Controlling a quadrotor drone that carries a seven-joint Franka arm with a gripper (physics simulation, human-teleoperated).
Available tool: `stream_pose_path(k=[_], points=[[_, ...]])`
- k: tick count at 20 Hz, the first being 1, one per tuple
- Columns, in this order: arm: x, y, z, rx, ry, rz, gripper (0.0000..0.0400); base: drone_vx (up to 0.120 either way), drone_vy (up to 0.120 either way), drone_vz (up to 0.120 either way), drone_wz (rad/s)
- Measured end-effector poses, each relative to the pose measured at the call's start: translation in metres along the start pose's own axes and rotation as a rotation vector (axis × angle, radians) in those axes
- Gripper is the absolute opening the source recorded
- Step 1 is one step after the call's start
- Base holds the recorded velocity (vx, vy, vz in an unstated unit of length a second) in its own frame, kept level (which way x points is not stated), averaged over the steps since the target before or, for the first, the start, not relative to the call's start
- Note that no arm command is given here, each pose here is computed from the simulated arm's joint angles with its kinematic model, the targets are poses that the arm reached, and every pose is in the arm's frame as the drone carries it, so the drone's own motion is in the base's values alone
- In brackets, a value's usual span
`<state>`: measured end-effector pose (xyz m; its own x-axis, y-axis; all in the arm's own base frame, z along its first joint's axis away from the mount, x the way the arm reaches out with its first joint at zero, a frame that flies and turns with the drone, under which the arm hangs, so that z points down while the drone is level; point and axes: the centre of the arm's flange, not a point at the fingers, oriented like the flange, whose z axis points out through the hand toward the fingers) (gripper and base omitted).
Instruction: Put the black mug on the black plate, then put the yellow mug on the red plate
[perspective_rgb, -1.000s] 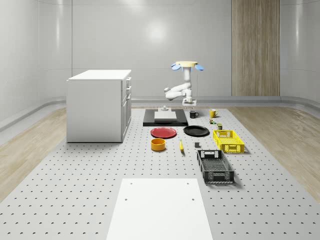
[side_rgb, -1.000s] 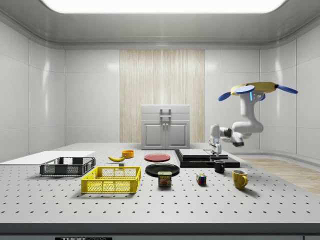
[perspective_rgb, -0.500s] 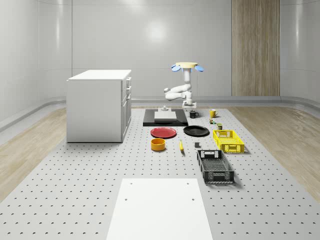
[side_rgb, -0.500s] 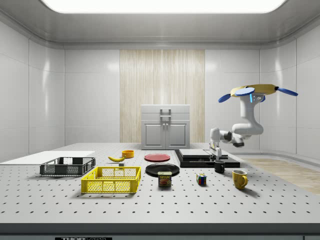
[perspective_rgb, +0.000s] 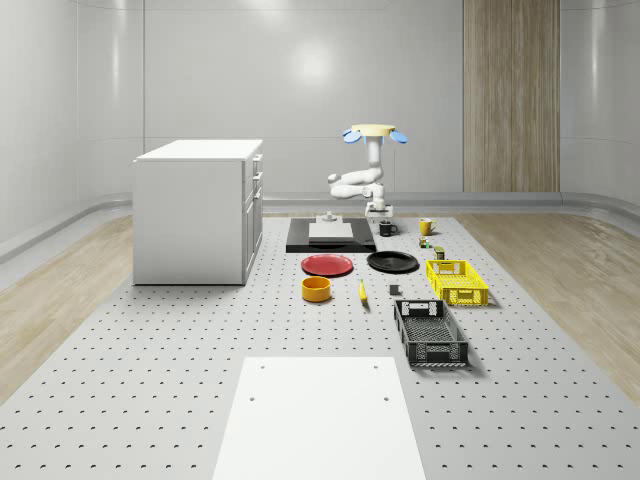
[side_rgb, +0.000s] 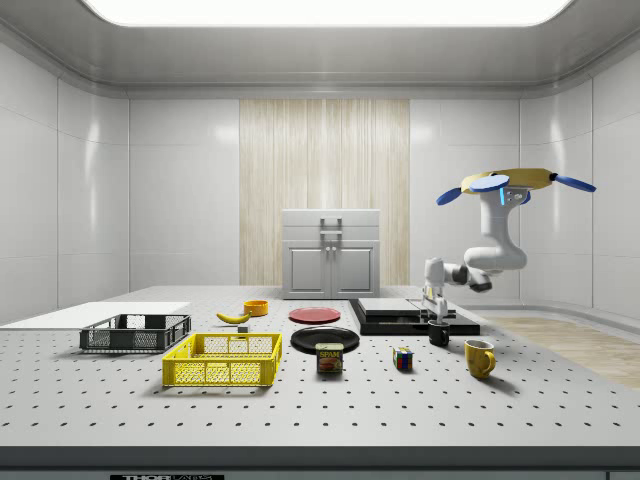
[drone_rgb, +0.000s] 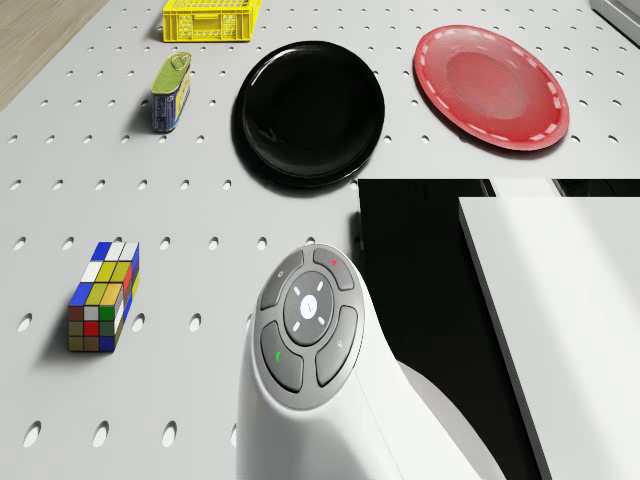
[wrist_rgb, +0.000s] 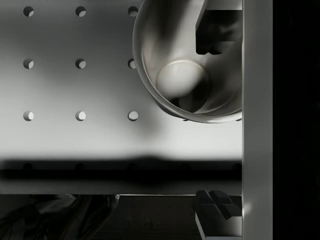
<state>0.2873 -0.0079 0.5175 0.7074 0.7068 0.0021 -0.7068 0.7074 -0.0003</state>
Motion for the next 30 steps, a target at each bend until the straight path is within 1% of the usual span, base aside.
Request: stream_pose_path(k=[7,11,15,20,26,27,28,29,30], points=[[-0.004,-0.002,0.015,0.000,0.000,0.000,0.0400,0.000,0.000,0.000,0.000],[0.000,-0.008,0.020,0.000,0.000,0.000,0.0400,0.000,0.000,0.000,0.000],[0.003,-0.011,0.022,0.000,0.000,0.000,0.0400,0.000,0.000,0.000,0.000],[0.006,-0.011,0.023,0.000,0.000,0.000,0.0400,0.000,0.000,0.000,0.000],[0.008,-0.011,0.023,0.000,0.000,0.000,0.0400,0.000,0.000,0.000,0.000],[0.008,-0.011,0.023,0.000,0.000,0.000,0.0336,0.000,0.000,0.000,0.000],[0.008,-0.011,0.023,0.000,0.000,0.000,0.0286,0.000,0.000,0.000,0.000],[0.008,-0.011,0.023,0.000,0.000,0.000,0.0247,0.000,0.000,0.000,0.000],[0.008,-0.011,0.023,0.000,0.000,0.000,0.0217,0.000,0.000,0.000,0.000]])
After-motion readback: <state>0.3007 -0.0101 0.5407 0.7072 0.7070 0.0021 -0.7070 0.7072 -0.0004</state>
